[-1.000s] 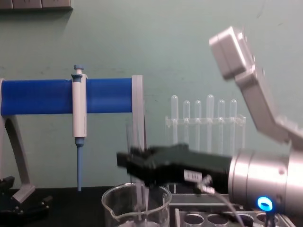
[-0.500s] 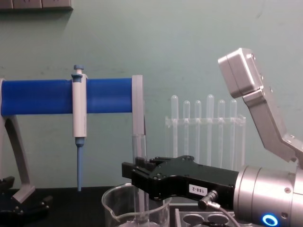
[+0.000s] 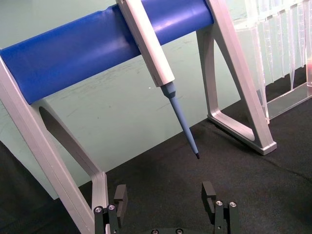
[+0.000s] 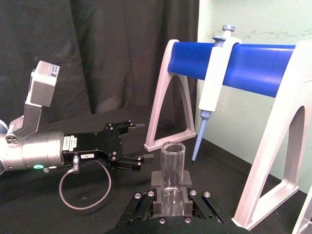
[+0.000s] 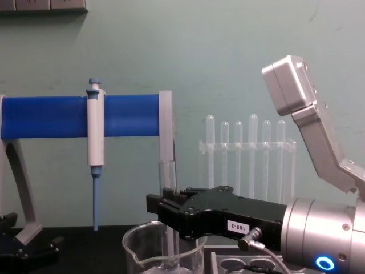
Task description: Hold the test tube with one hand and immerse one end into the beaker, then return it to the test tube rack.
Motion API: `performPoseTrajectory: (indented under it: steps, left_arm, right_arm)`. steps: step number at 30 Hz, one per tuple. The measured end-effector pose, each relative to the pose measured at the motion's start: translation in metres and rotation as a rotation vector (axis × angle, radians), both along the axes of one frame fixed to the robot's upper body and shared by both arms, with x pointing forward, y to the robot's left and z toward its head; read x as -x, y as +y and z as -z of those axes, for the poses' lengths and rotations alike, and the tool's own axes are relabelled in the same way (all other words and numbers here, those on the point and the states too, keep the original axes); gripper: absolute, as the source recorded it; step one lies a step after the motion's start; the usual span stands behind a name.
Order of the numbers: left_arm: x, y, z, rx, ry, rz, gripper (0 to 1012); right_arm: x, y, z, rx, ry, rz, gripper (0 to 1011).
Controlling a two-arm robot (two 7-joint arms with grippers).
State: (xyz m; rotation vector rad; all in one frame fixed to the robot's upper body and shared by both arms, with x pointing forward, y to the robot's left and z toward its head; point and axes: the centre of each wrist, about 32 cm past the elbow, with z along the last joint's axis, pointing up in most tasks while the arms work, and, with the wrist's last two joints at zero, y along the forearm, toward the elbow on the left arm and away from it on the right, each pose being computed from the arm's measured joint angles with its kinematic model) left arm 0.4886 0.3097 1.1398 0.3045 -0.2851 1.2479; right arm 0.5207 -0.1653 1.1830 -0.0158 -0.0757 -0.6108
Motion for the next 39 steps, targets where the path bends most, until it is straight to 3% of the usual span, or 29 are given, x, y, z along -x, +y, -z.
performPoseTrajectory:
  steps: [39]
  left_arm:
    - [0.0, 0.0, 0.0, 0.0, 0.0, 0.0, 1000]
  right_arm:
    - [-0.0003, 0.0001, -0.0009, 0.001, -0.001, 0.0, 225]
